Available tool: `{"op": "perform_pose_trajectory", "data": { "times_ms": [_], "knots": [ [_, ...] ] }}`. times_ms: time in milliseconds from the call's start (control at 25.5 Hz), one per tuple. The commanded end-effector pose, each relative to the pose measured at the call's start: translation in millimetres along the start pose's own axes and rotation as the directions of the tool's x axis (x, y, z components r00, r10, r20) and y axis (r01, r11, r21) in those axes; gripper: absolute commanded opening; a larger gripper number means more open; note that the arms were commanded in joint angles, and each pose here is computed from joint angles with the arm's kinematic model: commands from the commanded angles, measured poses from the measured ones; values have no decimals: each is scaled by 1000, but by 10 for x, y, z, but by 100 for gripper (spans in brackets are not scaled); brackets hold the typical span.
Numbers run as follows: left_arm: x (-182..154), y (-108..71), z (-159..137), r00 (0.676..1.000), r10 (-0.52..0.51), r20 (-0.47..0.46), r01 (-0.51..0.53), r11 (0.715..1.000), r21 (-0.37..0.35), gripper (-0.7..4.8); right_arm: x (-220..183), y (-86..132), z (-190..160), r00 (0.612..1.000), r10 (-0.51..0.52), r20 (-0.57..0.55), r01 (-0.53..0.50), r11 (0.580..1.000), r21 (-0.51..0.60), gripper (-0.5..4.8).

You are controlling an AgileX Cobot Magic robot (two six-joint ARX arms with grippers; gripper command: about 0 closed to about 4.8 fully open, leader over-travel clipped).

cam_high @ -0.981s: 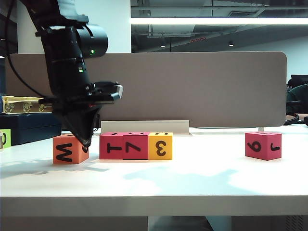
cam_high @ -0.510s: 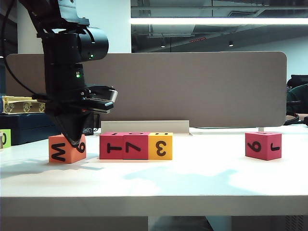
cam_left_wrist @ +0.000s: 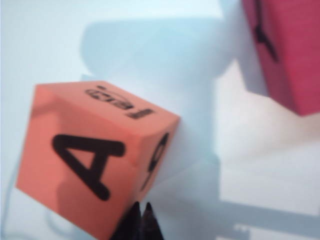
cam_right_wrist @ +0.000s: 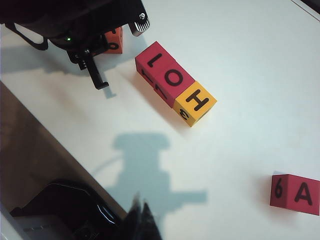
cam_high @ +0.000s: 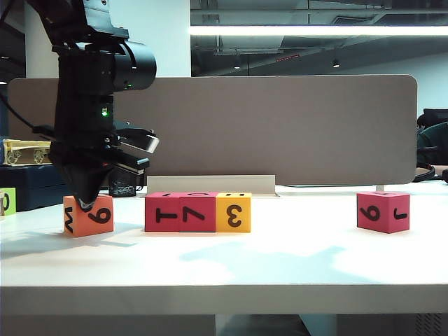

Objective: Select the appropriate blocks from the scattered letter blocks on the table and arrange them in a row to spell out "ALOHA".

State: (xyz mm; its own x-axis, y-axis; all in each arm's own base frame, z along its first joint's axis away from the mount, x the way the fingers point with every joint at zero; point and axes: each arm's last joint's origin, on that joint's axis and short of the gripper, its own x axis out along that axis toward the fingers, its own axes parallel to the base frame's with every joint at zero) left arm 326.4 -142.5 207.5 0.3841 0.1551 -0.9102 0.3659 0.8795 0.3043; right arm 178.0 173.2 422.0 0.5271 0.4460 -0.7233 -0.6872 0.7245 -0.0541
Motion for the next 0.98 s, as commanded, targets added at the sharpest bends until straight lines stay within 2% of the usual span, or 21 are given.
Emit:
{"op": "perform_pose_trajectory", "data": {
  "times_ms": [39,157,432,550,667,746,981],
  "knots": [
    [-3,46,8,1000,17,8,-17,1000,-17,-6,-22,3,10,1000,3,15,-3,1000,-4,-1],
    [23,141,-2,998,56,-4,-56,998,-40,-6,-22,3,10,1000,3,15,-3,1000,-4,-1],
    [90,377,-31,997,77,-22,-79,992,-102,-6,-22,3,12,1000,3,17,-3,1000,-4,-1],
    [95,395,-53,996,76,-43,-80,992,-97,-6,-22,3,12,1000,3,17,-3,1000,-4,-1],
    [88,384,-122,992,66,-112,-73,995,-63,-6,-22,3,12,1000,3,17,-3,1000,-4,-1],
    [86,382,-137,990,66,-127,-72,996,-44,-6,-22,3,12,1000,3,17,-3,1000,-4,-1],
    [84,489,-122,969,213,-122,-220,974,-47,-6,-22,3,10,1000,3,14,-3,1000,-4,-1]
  ]
}}
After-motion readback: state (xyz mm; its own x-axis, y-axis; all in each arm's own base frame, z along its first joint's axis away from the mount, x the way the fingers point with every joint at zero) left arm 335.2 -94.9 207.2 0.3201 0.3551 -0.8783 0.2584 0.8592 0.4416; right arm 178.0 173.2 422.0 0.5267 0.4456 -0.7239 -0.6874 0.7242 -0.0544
